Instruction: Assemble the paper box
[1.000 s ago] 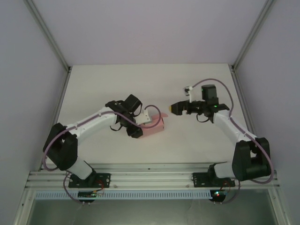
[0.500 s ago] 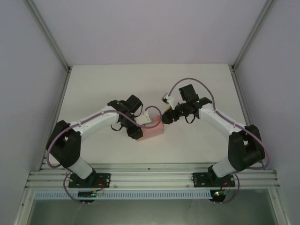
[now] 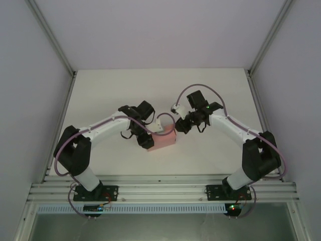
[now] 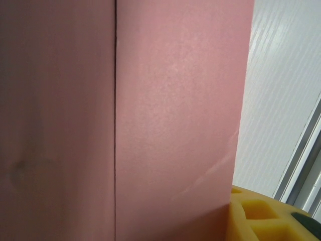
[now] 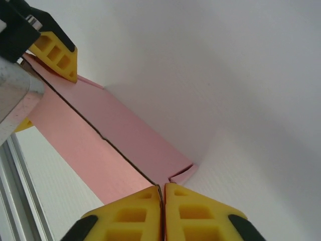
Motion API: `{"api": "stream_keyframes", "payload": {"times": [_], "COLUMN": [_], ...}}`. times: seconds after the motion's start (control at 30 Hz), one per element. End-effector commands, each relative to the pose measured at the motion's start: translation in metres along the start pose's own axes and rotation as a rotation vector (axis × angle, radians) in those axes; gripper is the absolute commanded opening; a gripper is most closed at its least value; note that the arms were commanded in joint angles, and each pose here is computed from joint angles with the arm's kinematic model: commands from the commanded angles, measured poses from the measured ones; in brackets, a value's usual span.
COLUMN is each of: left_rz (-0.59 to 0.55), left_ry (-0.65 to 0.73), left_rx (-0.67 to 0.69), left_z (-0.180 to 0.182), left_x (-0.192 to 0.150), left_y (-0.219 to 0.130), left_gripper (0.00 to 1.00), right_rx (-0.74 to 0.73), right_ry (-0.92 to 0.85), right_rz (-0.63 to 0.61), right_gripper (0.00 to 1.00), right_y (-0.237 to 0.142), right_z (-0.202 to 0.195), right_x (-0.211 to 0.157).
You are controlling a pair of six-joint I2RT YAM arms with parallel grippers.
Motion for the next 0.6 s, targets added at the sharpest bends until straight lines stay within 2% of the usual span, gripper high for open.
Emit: {"api": "stream_keyframes", "payload": {"times": [0.0, 0.13, 0.27, 0.43, 0.57], "left_rz": [-0.009, -0.006, -0.023, -0.050, -0.053], "left_ry": [-0.005, -0.022, -0.035, -0.040, -0.033], "left_rx": [0.000, 0.019, 0.021, 0.024, 0.039], "left_z": [0.005, 0.009, 0.014, 0.019, 0.023], "left_x": [0.005, 0.008, 0.014, 0.024, 0.026], "left_y": [-0.003, -0.002, 0.001, 0.002, 0.003], "left_gripper": [0.36, 0.36, 0.37, 0.37, 0.38], "right_rx": [0.009, 0.062, 0.038, 0.027, 0.016], "right_ry": [0.045, 0.162, 0.309, 0.465, 0.439], "right_rz": [0.036, 0.032, 0.009, -0.145, -0.233], "right_gripper": [0.04, 0.00, 0.00, 0.00, 0.00], "right_y": [-0.002, 0.001, 0.012, 0.024, 0.032], "right_z": [0.006, 0.019, 0.030, 0.028, 0.028], "right_x": [0.001, 0.007, 0.006, -0.003, -0.017]}}
Point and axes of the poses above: each hand's point on the last joint's axis, 136 mm out from that joint toward the fingers, its own y axis out along the fingers, its own z axis along the line the jaws close on, x = y × z, the point moved 7 cm from there along -y, back along the fingers, and after that the axes turned 8 degrees about y, right-handed, at the moved point
